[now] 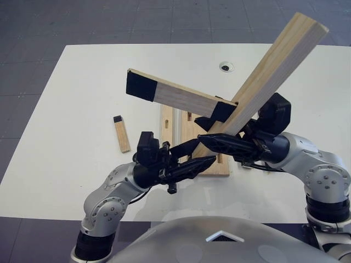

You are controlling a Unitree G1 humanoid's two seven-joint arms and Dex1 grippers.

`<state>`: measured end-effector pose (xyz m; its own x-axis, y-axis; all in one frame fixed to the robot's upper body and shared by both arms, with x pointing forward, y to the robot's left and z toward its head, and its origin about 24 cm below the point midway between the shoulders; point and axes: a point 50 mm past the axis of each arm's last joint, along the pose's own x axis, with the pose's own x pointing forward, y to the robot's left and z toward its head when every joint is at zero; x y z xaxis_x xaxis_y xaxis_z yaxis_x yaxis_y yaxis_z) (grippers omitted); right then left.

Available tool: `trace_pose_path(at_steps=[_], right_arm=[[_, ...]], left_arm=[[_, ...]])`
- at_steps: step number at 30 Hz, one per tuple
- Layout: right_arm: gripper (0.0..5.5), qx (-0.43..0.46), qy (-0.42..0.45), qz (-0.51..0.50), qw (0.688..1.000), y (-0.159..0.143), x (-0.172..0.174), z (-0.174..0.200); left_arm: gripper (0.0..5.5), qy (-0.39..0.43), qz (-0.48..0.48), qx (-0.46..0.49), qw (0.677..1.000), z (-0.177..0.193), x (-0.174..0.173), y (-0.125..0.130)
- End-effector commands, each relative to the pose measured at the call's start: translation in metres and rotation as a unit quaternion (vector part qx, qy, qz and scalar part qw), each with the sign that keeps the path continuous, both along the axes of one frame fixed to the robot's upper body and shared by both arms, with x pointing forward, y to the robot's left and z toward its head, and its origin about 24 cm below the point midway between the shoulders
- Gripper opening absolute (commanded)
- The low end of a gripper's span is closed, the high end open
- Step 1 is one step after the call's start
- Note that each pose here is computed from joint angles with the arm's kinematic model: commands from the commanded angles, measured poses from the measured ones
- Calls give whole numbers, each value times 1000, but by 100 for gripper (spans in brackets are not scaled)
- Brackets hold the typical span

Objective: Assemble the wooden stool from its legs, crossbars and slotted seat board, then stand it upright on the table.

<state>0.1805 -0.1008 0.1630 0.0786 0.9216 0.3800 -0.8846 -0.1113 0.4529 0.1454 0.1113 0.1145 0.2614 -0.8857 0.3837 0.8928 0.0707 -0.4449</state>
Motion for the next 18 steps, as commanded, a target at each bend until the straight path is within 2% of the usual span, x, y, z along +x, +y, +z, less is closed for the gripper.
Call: trace_pose_path(at_steps=[1, 10, 16, 18], right_arm=[[203, 32, -9, 33, 999, 3, -6, 7], [203, -7, -27, -3, 1000, -7, 3, 1], [203, -43, -46, -65, 996, -38, 22, -1], [203, -53, -53, -81, 994, -48, 26, 0]], left_arm=[[285, 13, 13, 21, 1000, -3, 2, 3], [435, 1, 26, 27, 999, 2, 3, 16], [534, -33, 85, 66, 994, 7, 15, 35], [550, -48, 119, 93, 987, 6, 22, 42]])
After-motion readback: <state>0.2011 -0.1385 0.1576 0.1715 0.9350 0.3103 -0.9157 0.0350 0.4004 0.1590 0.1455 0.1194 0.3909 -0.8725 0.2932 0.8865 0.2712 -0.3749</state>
